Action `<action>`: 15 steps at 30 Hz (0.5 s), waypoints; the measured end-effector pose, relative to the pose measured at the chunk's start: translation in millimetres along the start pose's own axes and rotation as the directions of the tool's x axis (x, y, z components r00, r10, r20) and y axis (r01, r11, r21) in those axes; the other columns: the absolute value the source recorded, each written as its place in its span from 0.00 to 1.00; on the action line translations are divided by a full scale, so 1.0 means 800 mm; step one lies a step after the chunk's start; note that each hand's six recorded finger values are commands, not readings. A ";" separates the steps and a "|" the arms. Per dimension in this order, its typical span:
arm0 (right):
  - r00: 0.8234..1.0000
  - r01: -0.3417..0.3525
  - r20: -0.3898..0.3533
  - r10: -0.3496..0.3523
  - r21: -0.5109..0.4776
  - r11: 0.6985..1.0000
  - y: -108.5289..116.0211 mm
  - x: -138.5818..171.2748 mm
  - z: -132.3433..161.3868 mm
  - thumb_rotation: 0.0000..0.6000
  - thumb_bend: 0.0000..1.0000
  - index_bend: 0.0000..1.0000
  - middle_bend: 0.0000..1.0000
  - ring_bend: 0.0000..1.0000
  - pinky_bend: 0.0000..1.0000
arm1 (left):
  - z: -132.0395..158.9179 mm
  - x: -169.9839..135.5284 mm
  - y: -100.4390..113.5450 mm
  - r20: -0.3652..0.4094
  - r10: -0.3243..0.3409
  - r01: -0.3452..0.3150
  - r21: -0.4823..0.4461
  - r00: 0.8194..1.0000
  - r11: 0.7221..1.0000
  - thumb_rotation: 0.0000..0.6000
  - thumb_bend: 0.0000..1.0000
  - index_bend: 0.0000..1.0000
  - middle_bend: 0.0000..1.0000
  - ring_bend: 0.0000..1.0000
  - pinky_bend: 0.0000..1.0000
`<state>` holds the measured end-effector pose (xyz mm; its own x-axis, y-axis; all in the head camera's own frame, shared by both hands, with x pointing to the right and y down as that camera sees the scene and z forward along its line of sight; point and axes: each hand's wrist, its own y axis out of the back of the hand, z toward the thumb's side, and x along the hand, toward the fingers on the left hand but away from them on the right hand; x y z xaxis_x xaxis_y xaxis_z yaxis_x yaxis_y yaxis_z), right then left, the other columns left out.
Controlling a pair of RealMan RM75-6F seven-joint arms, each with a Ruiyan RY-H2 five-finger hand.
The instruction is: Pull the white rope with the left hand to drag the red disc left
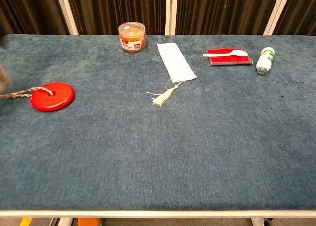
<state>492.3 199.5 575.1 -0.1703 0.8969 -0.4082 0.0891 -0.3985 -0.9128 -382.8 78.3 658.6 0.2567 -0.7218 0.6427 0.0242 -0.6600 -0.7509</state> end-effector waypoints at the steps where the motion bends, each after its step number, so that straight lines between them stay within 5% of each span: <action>1: 1.000 -0.003 0.004 0.003 0.001 1.000 0.000 0.000 -0.001 1.00 0.21 0.00 0.00 0.00 0.00 | 0.005 -0.001 -0.011 0.013 -0.050 0.050 -0.020 0.999 0.999 1.00 0.07 0.07 0.00 0.00 0.12; 6: 1.000 -0.007 0.013 0.007 -0.001 1.000 -0.001 0.000 -0.006 1.00 0.21 0.00 0.00 0.00 0.00 | 0.022 -0.009 -0.018 0.069 -0.107 0.106 0.009 0.992 0.994 1.00 0.06 0.07 0.00 0.00 0.12; 15: 1.000 0.003 -0.001 -0.003 -0.005 1.000 0.000 0.001 -0.003 1.00 0.21 0.00 0.00 0.00 0.00 | 0.011 -0.049 0.020 0.062 0.082 -0.089 0.107 0.995 0.990 1.00 0.06 0.07 0.00 0.00 0.12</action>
<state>494.3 200.6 574.6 -0.1695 0.8985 -0.4050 0.0935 -0.3944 -0.9142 -383.9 97.8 620.3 0.3175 -0.7594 0.5680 0.1049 -0.5671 -0.8169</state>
